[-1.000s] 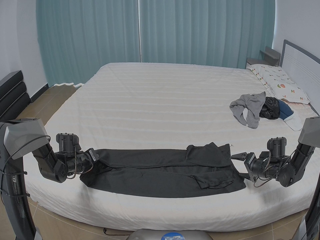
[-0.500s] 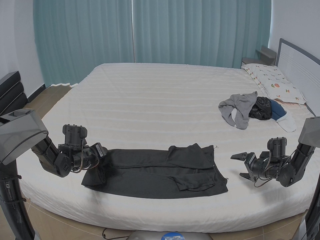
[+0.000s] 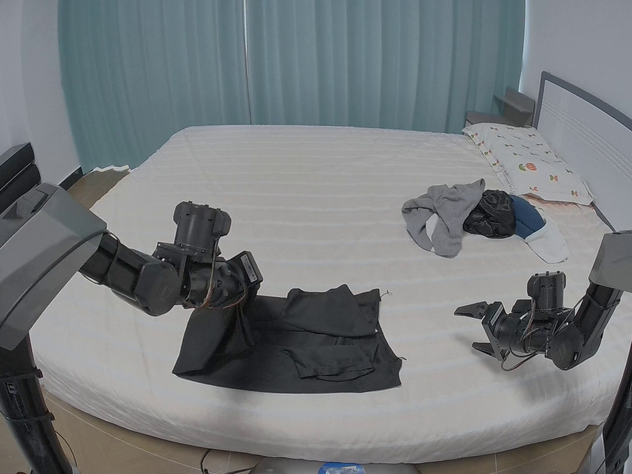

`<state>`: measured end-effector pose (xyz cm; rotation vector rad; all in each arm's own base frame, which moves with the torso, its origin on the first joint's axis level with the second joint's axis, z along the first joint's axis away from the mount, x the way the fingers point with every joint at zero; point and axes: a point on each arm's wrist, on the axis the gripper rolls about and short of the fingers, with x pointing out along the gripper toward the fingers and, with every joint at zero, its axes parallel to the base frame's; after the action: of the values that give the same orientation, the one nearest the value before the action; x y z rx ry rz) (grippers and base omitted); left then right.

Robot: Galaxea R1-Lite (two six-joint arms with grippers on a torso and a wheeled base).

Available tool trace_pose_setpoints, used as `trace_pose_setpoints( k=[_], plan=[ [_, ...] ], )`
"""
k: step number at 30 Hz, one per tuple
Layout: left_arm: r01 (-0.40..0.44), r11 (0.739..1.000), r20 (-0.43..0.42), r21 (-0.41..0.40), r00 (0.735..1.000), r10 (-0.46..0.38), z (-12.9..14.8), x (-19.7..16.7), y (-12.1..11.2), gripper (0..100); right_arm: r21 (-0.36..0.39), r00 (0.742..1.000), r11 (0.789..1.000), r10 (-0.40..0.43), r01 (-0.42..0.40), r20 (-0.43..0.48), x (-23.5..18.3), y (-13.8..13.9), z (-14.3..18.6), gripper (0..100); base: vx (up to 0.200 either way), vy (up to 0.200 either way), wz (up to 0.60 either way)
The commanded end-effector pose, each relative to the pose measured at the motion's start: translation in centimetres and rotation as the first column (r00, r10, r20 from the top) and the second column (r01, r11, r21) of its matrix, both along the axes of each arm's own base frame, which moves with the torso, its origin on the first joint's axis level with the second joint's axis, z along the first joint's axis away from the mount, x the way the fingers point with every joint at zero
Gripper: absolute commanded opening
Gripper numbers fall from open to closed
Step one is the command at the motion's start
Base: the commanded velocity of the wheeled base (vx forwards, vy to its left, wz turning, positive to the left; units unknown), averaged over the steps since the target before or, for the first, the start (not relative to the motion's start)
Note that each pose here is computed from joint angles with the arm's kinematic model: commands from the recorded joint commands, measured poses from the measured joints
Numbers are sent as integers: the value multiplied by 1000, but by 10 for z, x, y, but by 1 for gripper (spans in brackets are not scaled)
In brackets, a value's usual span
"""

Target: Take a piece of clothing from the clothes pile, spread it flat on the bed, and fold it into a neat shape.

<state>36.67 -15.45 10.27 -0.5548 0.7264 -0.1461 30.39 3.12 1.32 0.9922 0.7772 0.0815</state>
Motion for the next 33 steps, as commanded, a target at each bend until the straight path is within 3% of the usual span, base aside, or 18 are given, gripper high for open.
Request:
trace_pose_setpoints(
  k=[1,6,12,13,20,26,33],
  plan=[
    [71,997,-7,-3,997,-71,-1,5,-36,0,0,1000,1000,5,-5,3,0,1,1,100,0,-200,0],
    [118,993,-39,15,992,-118,-23,9,-61,0,-1,1000,1000,5,-5,1,0,1,0,100,0,-40,0],
    [135,991,-57,23,989,-133,-37,12,-72,0,-1,1000,1000,13,-13,-5,-1,4,-1,100,0,0,0],
    [135,991,-57,23,989,-133,-37,12,-72,100,-1,1000,1000,13,-13,-5,-1,4,-1,100,0,0,0],
    [155,988,-58,17,986,-154,-37,7,-81,100,-2,1000,1000,23,-23,-8,-2,6,-2,100,0,0,0],
    [105,994,-55,-44,993,-107,-27,7,-79,100,-2,1000,1000,28,-28,-8,-3,8,-2,100,0,0,0],
    [28,998,-92,-47,995,-33,-19,-3,-40,100,-3,999,1000,31,-31,-12,-4,8,-2,100,0,0,0]
  ],
)
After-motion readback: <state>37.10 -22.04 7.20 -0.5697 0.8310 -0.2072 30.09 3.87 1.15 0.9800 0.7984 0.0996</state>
